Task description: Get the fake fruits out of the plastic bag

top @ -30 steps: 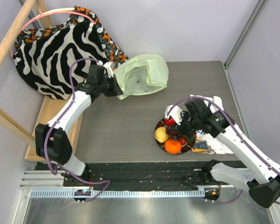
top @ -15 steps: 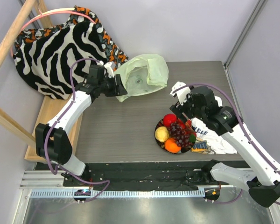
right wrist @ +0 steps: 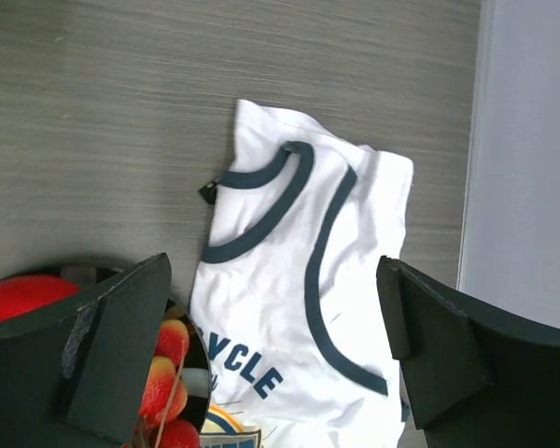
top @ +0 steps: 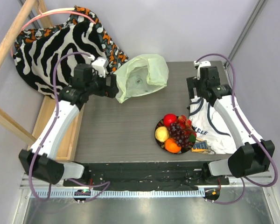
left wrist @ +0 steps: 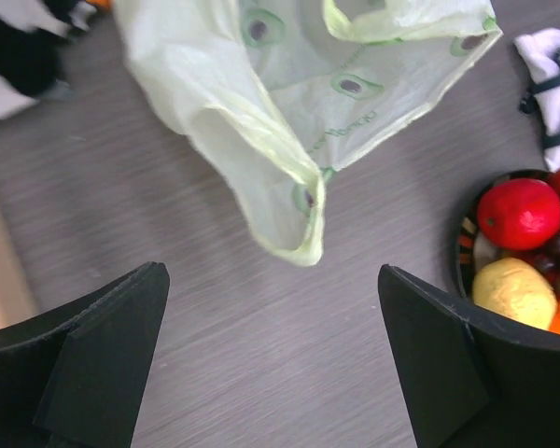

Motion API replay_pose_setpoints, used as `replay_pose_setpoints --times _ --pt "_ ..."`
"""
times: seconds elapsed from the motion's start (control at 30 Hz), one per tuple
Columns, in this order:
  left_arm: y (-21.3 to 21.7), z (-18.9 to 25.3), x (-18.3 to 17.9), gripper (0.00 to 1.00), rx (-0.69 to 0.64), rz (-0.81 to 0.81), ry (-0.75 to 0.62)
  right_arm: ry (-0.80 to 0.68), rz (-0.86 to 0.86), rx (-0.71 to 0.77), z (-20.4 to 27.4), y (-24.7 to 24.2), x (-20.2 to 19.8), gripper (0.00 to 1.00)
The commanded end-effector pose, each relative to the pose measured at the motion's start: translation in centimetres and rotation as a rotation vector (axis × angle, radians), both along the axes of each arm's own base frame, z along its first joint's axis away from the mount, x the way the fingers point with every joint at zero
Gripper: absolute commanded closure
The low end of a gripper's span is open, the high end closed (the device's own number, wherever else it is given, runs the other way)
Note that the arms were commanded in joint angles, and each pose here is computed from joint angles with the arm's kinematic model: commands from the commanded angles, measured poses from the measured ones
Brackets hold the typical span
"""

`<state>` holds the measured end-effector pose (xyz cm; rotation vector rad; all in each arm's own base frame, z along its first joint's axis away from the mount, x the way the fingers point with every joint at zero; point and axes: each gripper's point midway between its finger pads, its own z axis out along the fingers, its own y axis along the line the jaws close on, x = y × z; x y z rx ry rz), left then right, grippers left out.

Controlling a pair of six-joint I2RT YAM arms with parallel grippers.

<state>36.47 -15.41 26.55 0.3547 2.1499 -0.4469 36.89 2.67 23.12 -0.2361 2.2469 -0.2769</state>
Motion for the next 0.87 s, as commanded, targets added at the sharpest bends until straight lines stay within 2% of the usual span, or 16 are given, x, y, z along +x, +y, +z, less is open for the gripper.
replay_pose_setpoints --times 0.0,0.07,0.17,0.23,0.27,0.37,0.47,0.67,0.77,0.83 --pt "5.4 2.9 -1.4 0.00 0.163 0.136 -0.122 -0.099 -0.165 0.051 1.2 -2.3 1.3 0.00" --pt "8.6 1.9 -2.4 0.00 0.222 0.267 -0.110 -0.161 -0.218 0.070 2.0 -2.9 1.3 0.00" --pt "11.4 -1.1 -3.4 0.00 0.259 0.380 -0.070 -0.189 -0.241 0.133 2.1 -2.6 0.4 0.00" --pt "12.0 -4.3 -4.4 0.00 0.266 0.359 0.014 -0.190 -0.234 0.166 1.9 -2.2 -0.4 0.00" --pt "11.3 -5.1 -4.7 0.00 0.245 0.313 0.037 -0.185 -0.238 0.172 1.5 -2.2 -0.8 0.00" --pt "11.1 -7.6 -5.5 0.00 0.193 0.313 0.090 -0.216 -0.240 0.190 2.0 -2.4 -2.0 0.00" --pt "11.3 -7.4 -5.3 0.00 0.103 0.392 0.089 -0.237 -0.229 0.198 2.2 -2.5 -3.6 0.00" --pt "9.5 -8.2 -4.9 0.00 -0.133 0.408 0.168 -0.212 -0.224 0.183 0.4 -3.0 -6.0 0.01" --pt "9.8 -7.7 -4.7 0.00 -0.160 0.431 0.163 -0.220 -0.211 0.194 0.1 -2.9 -6.2 0.00" --pt "10.6 -7.6 -4.7 0.00 -0.121 0.455 0.168 -0.218 -0.203 0.212 -0.2 -2.8 -6.0 0.00"
